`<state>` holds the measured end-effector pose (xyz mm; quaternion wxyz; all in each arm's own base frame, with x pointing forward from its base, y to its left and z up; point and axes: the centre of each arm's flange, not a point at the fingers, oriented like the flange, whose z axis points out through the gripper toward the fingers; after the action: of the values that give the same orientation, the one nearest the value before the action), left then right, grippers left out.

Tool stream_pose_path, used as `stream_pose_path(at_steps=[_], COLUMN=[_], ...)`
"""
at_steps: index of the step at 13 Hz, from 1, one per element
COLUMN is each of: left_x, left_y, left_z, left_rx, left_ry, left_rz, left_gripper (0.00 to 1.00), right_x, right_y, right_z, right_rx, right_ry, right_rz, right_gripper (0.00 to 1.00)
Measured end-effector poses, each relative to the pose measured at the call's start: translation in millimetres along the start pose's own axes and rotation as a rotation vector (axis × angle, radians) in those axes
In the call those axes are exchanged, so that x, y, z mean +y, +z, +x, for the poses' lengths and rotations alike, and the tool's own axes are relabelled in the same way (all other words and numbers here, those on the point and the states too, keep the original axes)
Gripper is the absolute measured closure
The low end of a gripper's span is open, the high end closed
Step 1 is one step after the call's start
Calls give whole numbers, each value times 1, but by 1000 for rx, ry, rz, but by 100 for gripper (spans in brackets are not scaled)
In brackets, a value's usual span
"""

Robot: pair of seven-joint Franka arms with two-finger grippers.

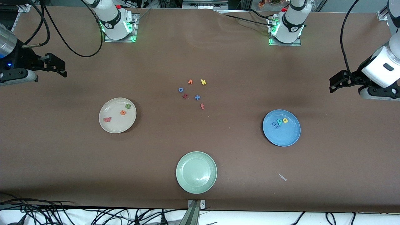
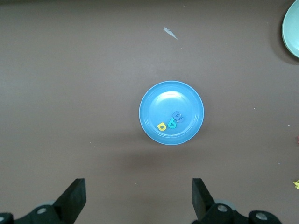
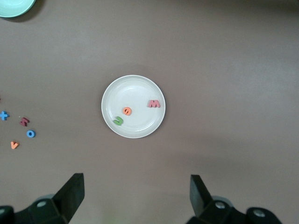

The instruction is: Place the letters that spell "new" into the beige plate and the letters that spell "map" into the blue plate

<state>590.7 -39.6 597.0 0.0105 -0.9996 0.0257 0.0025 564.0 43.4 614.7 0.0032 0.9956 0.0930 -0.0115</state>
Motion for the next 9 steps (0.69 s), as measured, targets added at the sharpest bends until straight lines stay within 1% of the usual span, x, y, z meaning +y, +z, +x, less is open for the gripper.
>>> stream_pose_path(at_steps=[2, 9], left_x=[0, -1], left_y=[4, -3], left_z=[3, 4], left_rx=[-5, 11], left_ry=[0, -4], left_rz=[0, 0], left_gripper=[0, 0], right_x=[0, 3], right_y=[0, 0], right_z=[0, 0], right_rx=[0, -1], right_ry=[1, 6], right_rz=[0, 0], right_gripper=[0, 0])
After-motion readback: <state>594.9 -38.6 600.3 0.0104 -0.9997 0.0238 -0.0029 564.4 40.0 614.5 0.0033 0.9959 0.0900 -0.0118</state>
